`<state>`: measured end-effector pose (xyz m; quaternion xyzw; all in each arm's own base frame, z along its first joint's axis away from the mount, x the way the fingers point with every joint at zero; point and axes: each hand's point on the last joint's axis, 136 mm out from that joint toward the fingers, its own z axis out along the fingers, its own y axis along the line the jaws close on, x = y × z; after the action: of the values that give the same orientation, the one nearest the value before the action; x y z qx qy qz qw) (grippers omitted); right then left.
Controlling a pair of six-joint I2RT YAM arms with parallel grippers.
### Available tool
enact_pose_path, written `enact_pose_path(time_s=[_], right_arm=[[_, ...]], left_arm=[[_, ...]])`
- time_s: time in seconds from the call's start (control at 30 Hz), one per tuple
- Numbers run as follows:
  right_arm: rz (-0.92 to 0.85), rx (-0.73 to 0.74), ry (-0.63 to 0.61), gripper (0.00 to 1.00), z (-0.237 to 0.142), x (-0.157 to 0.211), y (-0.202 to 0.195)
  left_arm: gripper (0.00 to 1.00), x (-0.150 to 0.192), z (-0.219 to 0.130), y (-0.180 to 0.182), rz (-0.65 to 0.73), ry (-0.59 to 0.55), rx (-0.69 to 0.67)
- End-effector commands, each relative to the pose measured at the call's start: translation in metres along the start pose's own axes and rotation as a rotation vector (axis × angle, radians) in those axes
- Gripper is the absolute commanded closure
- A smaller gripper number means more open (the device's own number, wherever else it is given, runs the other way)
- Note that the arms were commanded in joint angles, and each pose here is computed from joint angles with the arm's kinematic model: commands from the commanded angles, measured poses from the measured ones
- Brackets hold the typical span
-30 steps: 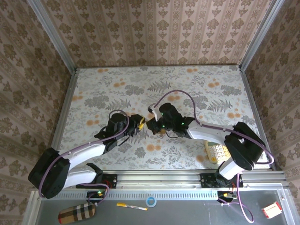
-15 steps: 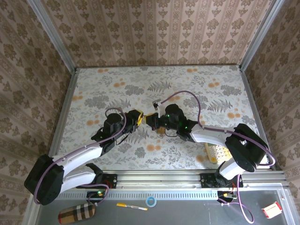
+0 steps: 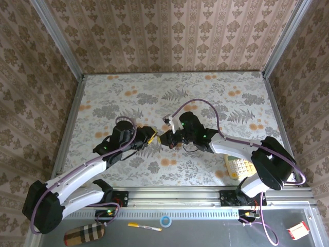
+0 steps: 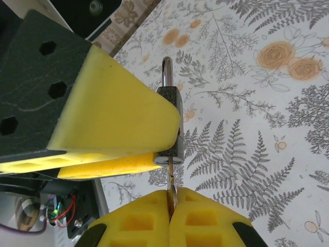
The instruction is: Unlock with the key
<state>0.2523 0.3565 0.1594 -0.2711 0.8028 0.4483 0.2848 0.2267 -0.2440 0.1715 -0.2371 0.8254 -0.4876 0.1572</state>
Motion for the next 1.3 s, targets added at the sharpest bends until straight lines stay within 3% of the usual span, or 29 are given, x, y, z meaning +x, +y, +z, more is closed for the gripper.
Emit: enact_pose_path(time_s=[0.0, 0.3, 0.47, 0.53, 0.7, 0.93, 1.27], right_arm=[[-0.149, -0.282, -0.102, 1.00, -0.017, -0.038, 0.078], [-0.088, -0.256, -0.249, 1.00, -0.026, -0.063, 0.080], [-0.096, -0.239, -0.306, 1.00, -0.029, -0.076, 0.081], [-0.120, -0.248, -0.291, 1.00, -0.026, -0.075, 0.085], [-0.195, -0.220, -0.188, 1.00, -0.019, -0.064, 0.086], [-0.140, -0.212, -0.157, 1.00, -0.011, -0.053, 0.080], [-0.104, -0.196, -0.138, 1.00, 0.000, -0.035, 0.070]], left_arm=[[1.00, 0.043, -0.003, -0.021, 0.144, 0.203, 0.021], [1.00, 0.050, 0.004, -0.010, 0.278, 0.171, -0.137], [1.00, 0.064, 0.022, -0.016, 0.207, 0.222, -0.036], [1.00, 0.067, 0.025, -0.017, 0.198, 0.236, -0.026], [1.00, 0.063, 0.012, -0.007, 0.327, 0.237, -0.172], [1.00, 0.052, 0.016, 0.011, 0.212, 0.203, -0.132], [1.00, 0.059, 0.019, 0.014, 0.241, 0.253, -0.171]])
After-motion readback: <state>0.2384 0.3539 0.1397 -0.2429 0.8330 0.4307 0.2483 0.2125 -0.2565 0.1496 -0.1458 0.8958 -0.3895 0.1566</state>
